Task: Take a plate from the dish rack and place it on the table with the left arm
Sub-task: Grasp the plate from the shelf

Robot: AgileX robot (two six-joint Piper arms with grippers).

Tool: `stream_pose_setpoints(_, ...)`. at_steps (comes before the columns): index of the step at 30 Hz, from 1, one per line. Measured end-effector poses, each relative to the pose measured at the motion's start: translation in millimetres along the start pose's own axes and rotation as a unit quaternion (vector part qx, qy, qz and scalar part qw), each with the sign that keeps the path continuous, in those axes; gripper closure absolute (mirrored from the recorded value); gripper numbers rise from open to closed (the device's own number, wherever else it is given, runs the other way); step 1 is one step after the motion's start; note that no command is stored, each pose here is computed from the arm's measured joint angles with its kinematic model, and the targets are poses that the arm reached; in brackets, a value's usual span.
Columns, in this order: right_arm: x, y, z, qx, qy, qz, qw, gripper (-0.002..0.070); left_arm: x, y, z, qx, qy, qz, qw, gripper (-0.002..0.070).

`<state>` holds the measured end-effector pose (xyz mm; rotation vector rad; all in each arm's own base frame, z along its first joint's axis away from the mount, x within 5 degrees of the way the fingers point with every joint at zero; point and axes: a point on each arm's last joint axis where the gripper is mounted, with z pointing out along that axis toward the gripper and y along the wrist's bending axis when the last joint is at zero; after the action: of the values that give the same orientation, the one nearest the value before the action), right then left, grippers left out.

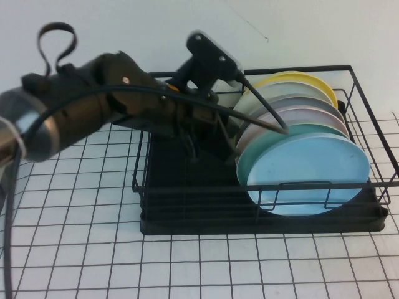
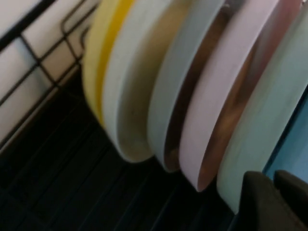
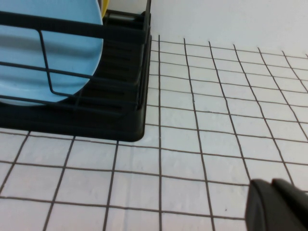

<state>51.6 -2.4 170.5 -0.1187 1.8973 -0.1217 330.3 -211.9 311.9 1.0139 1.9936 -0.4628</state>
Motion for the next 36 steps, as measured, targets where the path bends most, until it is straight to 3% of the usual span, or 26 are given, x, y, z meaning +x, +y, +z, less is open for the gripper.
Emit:
stream_pose_setpoints(2, 0.0, 0.0, 0.0, 0.000, 0.000, 0.000, 1.000, 0.0678, 2.5, -4.5, 17.4, 0.009, 0.010, 0.024, 1.000, 0.0617)
stream_pose_setpoints(4, 0.0, 0.0, 0.0, 0.000, 0.000, 0.000, 1.000, 0.0678, 2.7, -8.0, 28.9, 0.013, 0.013, 0.049, 0.999, 0.0515)
stream_pose_setpoints(8, 0.0, 0.0, 0.0, 0.000, 0.000, 0.000, 1.000, 0.0678, 0.4, -19.9, 40.9, 0.018, 0.009, 0.079, 0.997, 0.0251)
stream_pose_setpoints(10, 0.0, 0.0, 0.0, 0.000, 0.000, 0.000, 1.000, 0.0678, -2.4, -23.5, 41.6, 0.016, 0.002, 0.087, 0.996, 0.0205)
stream_pose_setpoints(19, 0.0, 0.0, 0.0, 0.000, 0.000, 0.000, 1.000, 0.0678, -8.9, -29.6, 36.8, 0.025, -0.002, 0.099, 0.995, 0.0256)
stream_pose_setpoints(25, 0.0, 0.0, 0.0, 0.000, 0.000, 0.000, 1.000, 0.0678, -40.4, -33.2, -0.7, 0.020, -0.051, 0.088, 0.995, 0.0271)
stream_pose_setpoints(30, 0.0, 0.0, 0.0, 0.000, 0.000, 0.000, 1.000, 0.0678, -50.7, -49.5, -11.2, 0.055, -0.049, 0.087, 0.993, 0.0279)
stream_pose_setpoints(36, 0.0, 0.0, 0.0, 0.000, 0.000, 0.000, 1.000, 0.0678, -35.8, -71.7, 21.9, 0.090, 0.000, 0.119, 0.989, 0.0280)
